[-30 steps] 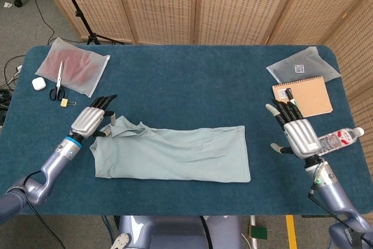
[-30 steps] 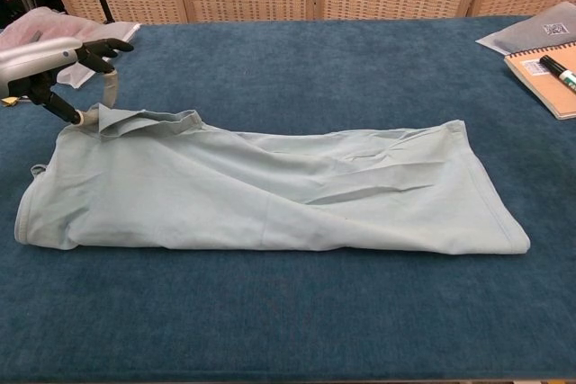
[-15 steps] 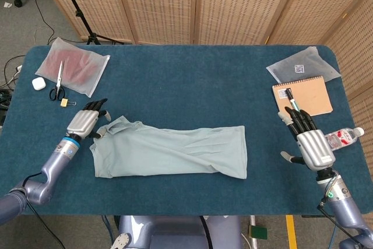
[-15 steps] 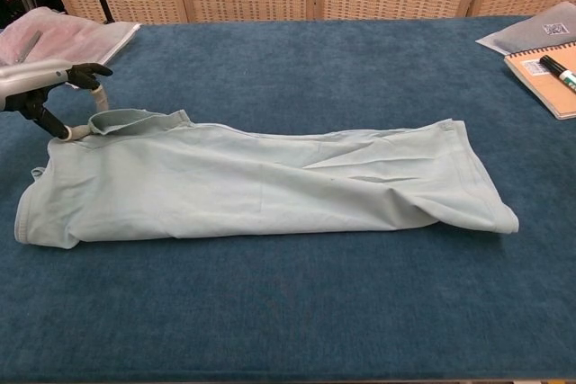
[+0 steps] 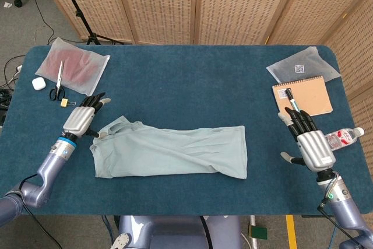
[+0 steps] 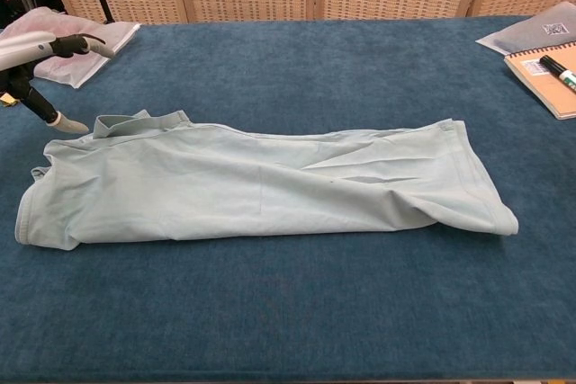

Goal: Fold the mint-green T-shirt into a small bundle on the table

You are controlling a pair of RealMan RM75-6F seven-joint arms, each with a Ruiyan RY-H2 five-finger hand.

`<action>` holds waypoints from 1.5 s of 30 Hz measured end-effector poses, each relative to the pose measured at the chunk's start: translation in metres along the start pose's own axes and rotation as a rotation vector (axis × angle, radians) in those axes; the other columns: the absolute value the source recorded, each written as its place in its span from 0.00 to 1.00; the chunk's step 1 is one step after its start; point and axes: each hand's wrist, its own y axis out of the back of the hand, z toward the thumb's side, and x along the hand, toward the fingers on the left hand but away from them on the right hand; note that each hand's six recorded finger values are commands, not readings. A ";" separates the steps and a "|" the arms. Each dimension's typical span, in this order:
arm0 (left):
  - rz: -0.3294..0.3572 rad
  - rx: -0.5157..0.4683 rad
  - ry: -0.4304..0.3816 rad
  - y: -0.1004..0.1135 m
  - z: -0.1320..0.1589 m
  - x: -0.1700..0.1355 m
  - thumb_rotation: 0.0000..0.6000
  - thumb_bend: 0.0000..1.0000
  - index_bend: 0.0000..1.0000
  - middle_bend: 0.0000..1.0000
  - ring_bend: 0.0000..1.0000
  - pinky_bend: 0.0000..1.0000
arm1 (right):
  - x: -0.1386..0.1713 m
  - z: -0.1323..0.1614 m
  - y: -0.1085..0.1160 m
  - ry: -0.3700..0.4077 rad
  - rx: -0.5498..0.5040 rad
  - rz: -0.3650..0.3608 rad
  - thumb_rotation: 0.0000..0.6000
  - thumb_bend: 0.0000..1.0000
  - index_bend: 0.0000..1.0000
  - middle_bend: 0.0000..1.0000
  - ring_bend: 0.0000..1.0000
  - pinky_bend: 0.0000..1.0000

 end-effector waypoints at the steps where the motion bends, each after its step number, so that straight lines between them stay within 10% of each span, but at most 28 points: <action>1: 0.005 0.003 -0.005 0.003 -0.001 -0.002 1.00 0.00 0.00 0.00 0.00 0.00 | 0.000 0.000 0.000 0.001 0.000 -0.001 1.00 0.00 0.00 0.00 0.00 0.04; 12: 0.039 0.137 -0.198 0.018 0.011 -0.030 1.00 0.00 0.03 0.00 0.00 0.00 | 0.001 0.001 0.001 0.002 0.002 -0.002 1.00 0.00 0.00 0.00 0.00 0.04; 31: 0.047 0.903 -0.507 0.019 -0.013 -0.046 1.00 0.06 0.10 0.00 0.00 0.00 | 0.001 0.001 0.002 -0.012 0.016 -0.012 1.00 0.00 0.00 0.00 0.00 0.04; 45: -0.011 1.045 -0.672 -0.010 -0.002 -0.048 1.00 0.09 0.11 0.00 0.00 0.00 | -0.001 -0.004 0.002 -0.032 0.025 -0.016 1.00 0.00 0.00 0.00 0.00 0.04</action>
